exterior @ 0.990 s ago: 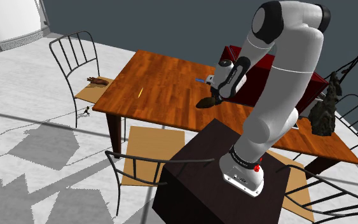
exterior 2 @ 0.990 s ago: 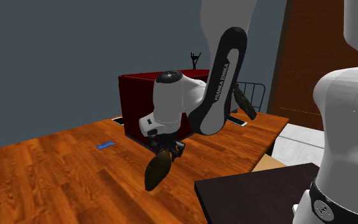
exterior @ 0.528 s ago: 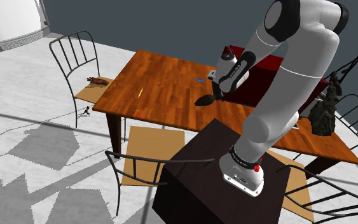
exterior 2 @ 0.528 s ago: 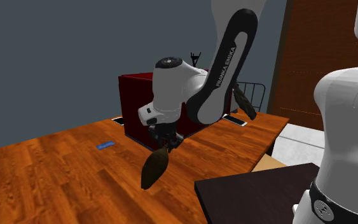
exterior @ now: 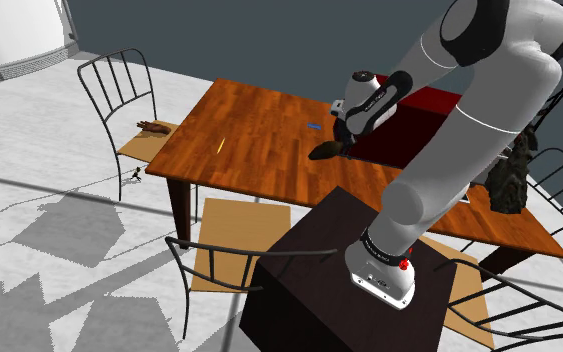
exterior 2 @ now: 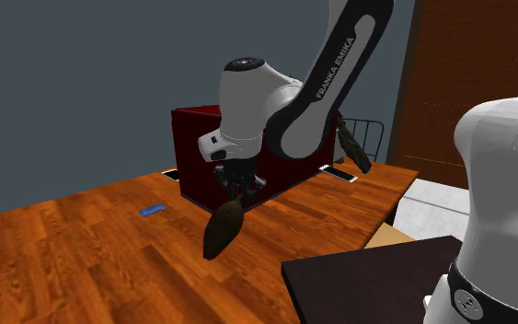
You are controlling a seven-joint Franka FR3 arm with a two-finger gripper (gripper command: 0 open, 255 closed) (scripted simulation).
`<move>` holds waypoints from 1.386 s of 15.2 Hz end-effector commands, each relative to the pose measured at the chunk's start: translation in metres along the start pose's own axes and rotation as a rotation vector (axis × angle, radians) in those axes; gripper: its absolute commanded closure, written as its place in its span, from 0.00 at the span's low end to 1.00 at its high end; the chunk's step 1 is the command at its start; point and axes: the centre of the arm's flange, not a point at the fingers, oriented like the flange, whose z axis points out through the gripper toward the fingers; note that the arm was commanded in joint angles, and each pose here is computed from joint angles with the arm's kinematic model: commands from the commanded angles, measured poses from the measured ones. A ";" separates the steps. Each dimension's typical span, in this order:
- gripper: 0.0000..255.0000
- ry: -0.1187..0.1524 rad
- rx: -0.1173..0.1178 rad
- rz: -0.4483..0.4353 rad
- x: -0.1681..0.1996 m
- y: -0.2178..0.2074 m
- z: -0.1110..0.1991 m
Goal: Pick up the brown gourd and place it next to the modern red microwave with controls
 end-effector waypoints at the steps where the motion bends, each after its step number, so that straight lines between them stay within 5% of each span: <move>1: 1.00 0.000 0.000 0.000 -0.004 0.002 -0.010; 21: 1.00 0.000 0.000 0.000 -0.035 0.023 -0.109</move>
